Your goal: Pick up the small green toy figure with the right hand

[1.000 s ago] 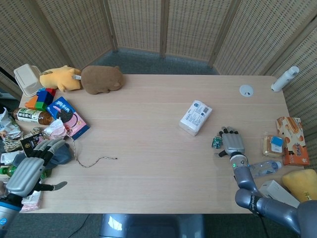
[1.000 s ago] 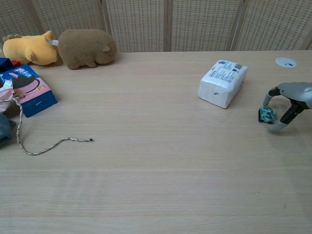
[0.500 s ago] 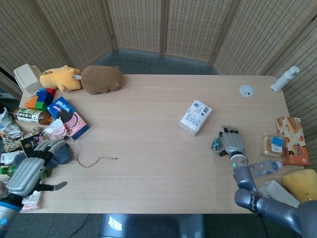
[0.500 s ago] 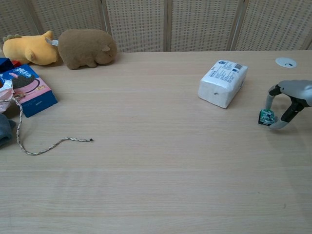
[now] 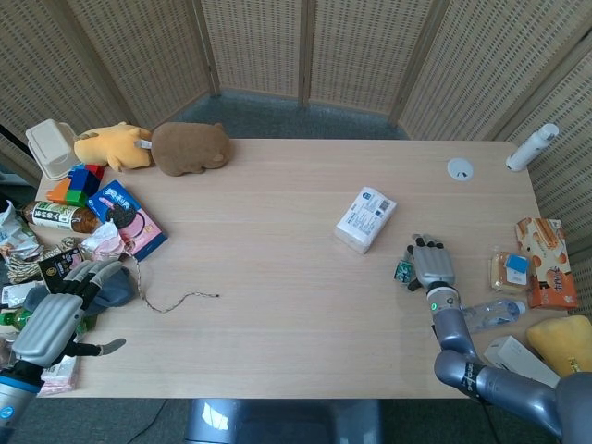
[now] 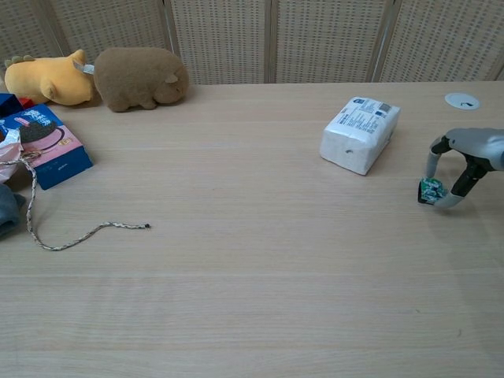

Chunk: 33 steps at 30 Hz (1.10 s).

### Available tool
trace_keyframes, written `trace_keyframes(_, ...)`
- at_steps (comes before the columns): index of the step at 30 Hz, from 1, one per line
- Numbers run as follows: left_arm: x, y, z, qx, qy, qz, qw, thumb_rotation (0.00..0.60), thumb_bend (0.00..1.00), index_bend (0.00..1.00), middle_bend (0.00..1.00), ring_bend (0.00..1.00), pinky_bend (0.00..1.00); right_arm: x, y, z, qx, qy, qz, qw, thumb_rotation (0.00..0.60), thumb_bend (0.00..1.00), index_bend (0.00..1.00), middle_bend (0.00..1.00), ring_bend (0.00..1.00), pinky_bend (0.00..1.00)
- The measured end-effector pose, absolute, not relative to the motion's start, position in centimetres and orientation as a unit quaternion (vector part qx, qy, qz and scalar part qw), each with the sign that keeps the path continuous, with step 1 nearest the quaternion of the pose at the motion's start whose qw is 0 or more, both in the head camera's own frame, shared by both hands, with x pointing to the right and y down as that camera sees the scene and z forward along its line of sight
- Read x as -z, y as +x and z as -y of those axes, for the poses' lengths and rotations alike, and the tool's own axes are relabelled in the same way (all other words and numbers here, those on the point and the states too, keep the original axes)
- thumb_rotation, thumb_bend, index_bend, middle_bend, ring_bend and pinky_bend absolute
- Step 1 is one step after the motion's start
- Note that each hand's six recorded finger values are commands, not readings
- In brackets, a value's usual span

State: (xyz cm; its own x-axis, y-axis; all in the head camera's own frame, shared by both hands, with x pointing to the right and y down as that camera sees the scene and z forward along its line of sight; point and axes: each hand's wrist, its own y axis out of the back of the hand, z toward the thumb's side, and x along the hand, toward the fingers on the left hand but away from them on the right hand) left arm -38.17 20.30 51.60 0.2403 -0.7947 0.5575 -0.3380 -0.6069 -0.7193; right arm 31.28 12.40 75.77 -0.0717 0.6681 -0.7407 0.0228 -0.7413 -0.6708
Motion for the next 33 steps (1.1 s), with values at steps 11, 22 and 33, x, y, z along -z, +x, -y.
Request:
trace_keyframes(11,-51.5,-38.4,-20.4,0.489,-0.75,-0.379,0.233,0.6,0.01,0.0,0.0,0.0,0.0,-76.3,31.1,-12.2,-0.681,-0.636,0.28,0.232,0.6,0.06,0.53,0.09,0.0,0.0)
trace_keyframes(22,-51.6,-38.5,-20.5,0.49,-0.751,-0.378,0.232,0.6,0.01,0.0,0.0,0.0,0.0,-75.2,32.2,-11.8,-0.676,-0.631,0.303,0.232,0.6,0.06,0.6,0.11,0.0,0.0)
trace_keyframes(33,-51.8,-38.2,-20.5,0.487,-0.754,-0.375,0.232,0.6,0.01,0.0,0.0,0.0,0.0,-70.5,33.4,-9.8,-0.646,-0.631,0.35,0.251,0.6,0.06,0.59,0.11,0.0,0.0)
